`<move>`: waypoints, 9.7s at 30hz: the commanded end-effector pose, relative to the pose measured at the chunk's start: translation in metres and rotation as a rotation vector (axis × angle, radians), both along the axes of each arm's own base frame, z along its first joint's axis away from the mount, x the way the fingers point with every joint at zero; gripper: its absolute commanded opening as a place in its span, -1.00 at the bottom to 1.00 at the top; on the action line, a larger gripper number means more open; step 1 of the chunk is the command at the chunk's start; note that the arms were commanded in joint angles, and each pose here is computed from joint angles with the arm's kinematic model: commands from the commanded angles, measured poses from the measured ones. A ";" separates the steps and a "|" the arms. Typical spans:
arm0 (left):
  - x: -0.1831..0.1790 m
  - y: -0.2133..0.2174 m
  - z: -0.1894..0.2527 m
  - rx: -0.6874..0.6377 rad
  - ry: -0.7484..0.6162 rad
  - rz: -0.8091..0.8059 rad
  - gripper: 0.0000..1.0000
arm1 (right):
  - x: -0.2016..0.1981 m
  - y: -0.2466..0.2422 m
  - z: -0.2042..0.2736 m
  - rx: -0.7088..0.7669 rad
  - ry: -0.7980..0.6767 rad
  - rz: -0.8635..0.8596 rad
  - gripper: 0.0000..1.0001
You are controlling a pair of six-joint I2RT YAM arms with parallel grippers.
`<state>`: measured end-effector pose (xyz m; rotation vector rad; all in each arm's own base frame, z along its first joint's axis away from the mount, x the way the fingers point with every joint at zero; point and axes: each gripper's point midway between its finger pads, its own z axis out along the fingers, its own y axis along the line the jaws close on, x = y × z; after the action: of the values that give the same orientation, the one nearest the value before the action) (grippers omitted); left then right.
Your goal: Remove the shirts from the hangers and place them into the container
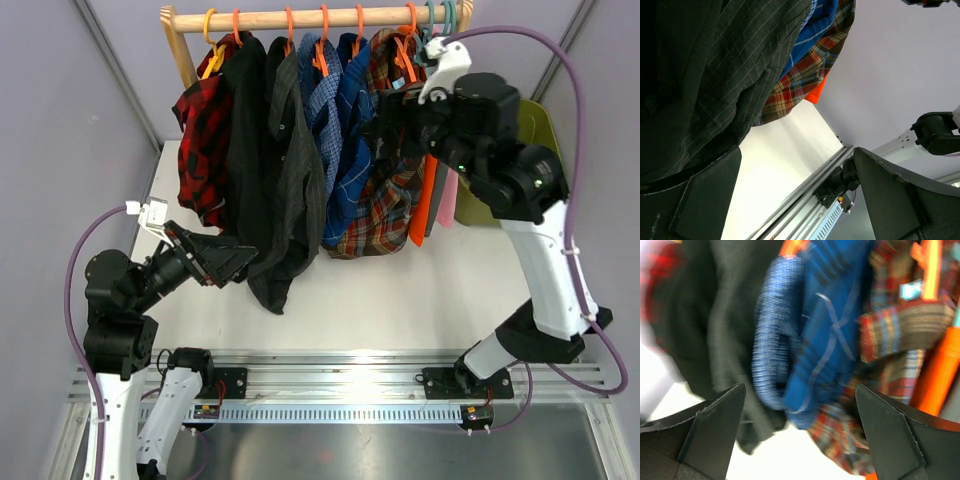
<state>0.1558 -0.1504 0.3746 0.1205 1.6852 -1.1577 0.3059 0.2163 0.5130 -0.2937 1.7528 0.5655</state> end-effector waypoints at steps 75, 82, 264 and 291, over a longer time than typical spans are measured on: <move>-0.028 0.008 -0.030 0.065 0.025 0.029 0.98 | 0.086 -0.052 -0.059 -0.190 -0.015 -0.498 0.63; -0.027 0.005 -0.034 0.038 0.041 0.012 0.98 | 0.078 -0.065 -0.040 -0.184 -0.053 -0.511 0.49; -0.020 -0.020 0.063 -0.142 -0.158 -0.172 0.98 | -0.155 -0.118 -0.136 -0.011 0.320 -0.150 -1.00; 0.006 -0.035 0.061 -0.092 -0.141 -0.200 0.98 | -0.224 -0.146 0.059 0.163 -0.314 -0.003 -1.00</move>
<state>0.1666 -0.1809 0.4070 0.2390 1.6058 -1.3468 0.1161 0.0714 0.5157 -0.1838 1.6279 0.5577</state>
